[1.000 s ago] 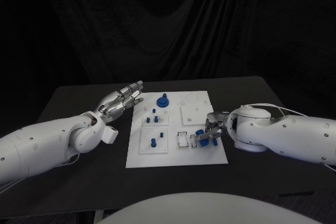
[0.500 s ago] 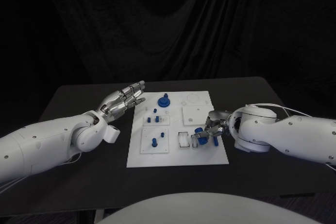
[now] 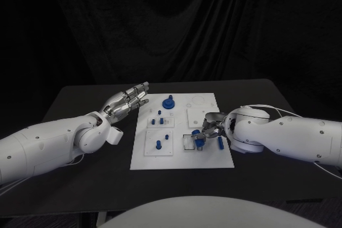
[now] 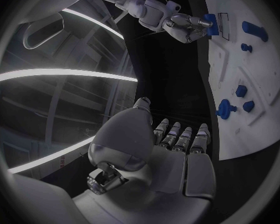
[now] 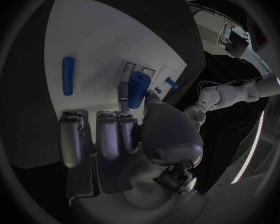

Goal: Assemble the parts on the task board

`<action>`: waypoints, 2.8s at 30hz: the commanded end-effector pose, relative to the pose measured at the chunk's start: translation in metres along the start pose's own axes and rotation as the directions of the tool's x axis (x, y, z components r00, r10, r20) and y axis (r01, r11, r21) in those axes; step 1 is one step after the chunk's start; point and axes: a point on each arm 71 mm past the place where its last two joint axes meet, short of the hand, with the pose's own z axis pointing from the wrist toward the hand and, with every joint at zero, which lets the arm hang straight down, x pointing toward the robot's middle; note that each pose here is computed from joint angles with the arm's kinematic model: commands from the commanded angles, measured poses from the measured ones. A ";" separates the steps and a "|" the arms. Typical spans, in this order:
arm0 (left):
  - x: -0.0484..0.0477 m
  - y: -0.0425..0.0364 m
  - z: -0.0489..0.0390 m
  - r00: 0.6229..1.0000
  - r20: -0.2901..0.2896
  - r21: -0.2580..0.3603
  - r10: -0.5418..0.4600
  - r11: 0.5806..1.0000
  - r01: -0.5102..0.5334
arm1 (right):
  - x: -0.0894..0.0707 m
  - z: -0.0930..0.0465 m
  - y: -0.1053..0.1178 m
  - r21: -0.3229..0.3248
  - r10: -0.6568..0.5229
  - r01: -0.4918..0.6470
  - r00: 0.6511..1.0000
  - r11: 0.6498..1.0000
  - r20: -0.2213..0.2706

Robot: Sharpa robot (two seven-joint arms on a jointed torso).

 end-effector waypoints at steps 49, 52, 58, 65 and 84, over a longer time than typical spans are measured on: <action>0.0009 0.0004 0.0012 1.000 -0.013 0.013 -0.001 1.000 0.001 | 0.007 0.003 0.017 -0.047 0.002 -0.003 1.000 0.999 -0.009; 0.0007 0.0005 0.0012 1.000 -0.014 0.012 -0.002 1.000 0.002 | 0.005 0.001 0.017 -0.081 0.021 -0.019 0.999 0.997 0.025; 0.0005 0.0009 0.0007 1.000 -0.014 0.011 -0.003 1.000 0.003 | 0.002 -0.007 0.017 -0.153 0.042 -0.025 0.993 0.988 0.110; 0.0005 0.0017 -0.0002 1.000 -0.015 0.009 -0.005 1.000 0.005 | 0.001 -0.015 0.014 -0.211 0.045 -0.010 0.986 0.977 0.158; 0.0010 0.0036 -0.0012 1.000 -0.015 0.006 -0.007 1.000 0.007 | 0.015 -0.025 0.002 -0.204 -0.127 0.141 0.989 0.969 0.082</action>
